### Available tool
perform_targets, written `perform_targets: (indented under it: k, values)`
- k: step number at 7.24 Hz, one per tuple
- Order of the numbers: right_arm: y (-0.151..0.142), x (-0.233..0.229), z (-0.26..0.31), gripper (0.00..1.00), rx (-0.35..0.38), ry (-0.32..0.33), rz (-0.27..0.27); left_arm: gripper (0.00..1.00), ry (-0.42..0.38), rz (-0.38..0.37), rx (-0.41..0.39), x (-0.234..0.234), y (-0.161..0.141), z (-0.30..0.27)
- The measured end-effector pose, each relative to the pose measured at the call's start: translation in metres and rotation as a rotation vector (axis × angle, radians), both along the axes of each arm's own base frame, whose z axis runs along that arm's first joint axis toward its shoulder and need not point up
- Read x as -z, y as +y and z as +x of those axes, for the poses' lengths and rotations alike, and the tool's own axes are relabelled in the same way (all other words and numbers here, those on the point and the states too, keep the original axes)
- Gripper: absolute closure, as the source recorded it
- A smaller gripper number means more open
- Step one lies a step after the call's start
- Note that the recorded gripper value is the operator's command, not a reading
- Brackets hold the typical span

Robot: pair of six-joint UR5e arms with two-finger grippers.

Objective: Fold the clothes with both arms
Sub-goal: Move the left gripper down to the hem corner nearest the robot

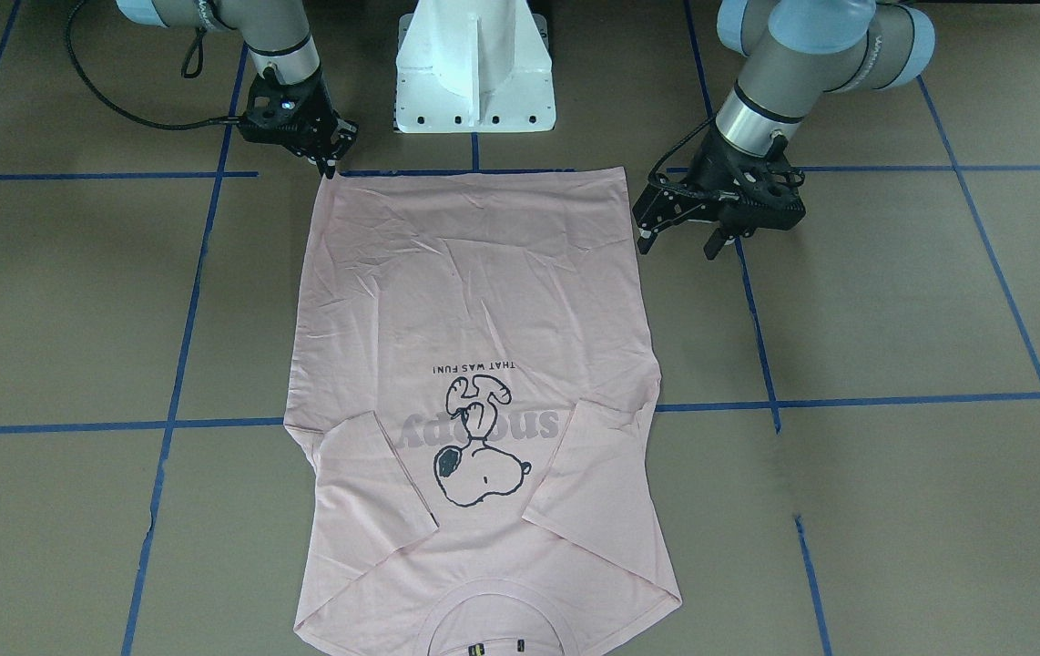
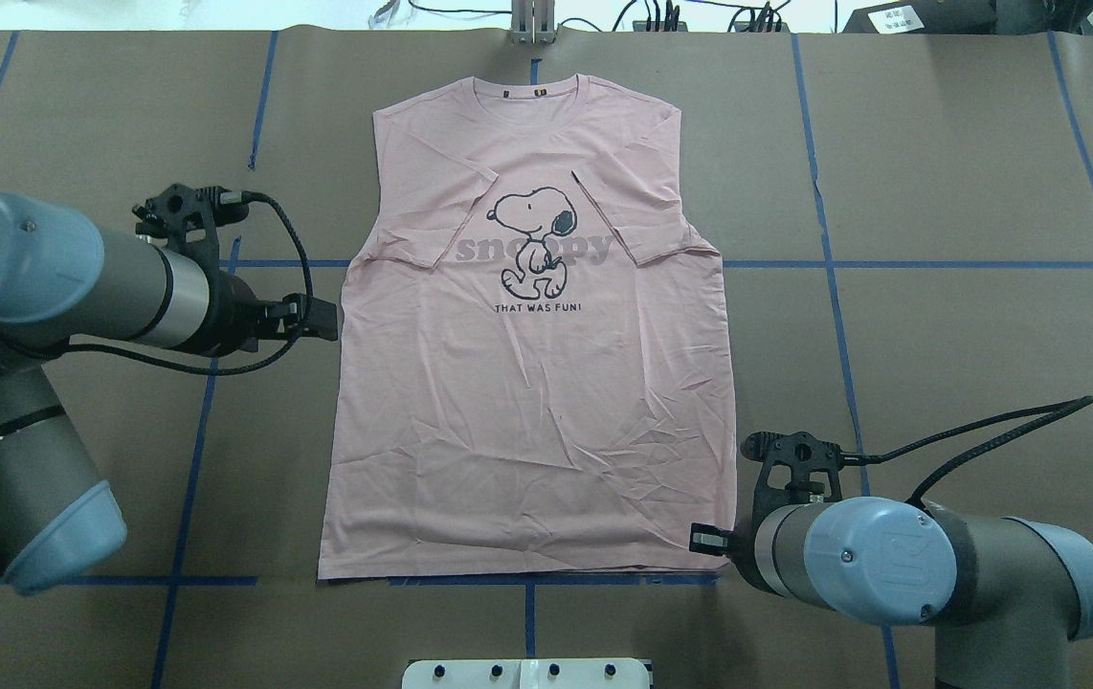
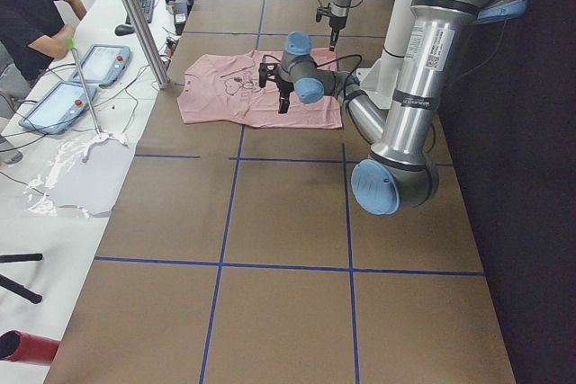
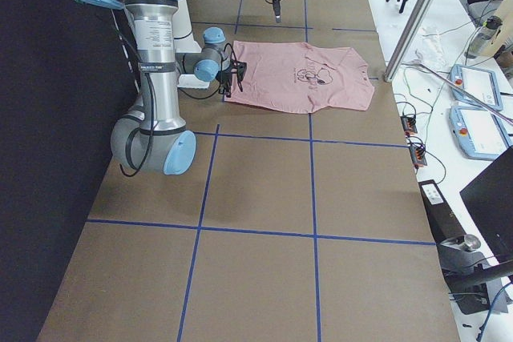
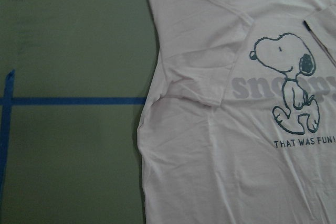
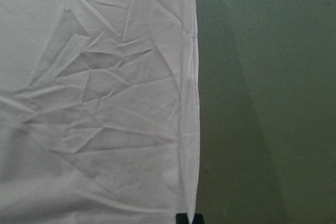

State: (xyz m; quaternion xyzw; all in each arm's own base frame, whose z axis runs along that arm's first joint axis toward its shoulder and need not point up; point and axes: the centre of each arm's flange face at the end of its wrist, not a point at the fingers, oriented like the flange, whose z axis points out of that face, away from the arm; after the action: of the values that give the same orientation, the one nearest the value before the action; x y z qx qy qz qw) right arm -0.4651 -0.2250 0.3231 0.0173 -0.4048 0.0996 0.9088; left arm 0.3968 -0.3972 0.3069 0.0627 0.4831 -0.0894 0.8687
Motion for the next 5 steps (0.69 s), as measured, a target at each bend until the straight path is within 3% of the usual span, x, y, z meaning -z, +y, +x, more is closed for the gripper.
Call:
perform_targets:
  k: [2, 5]
  values:
    - [-0.002, 0.013, 0.008, 1.00, 0.002, -0.028, 0.009, 0.06, -0.050, -0.153, 0.056, -0.014, 0.066, 0.057]
    - [-0.004, 0.015, 0.010, 1.00, 0.020, -0.029, 0.028, 0.06, -0.127, -0.261, 0.083, -0.016, 0.146, 0.105]
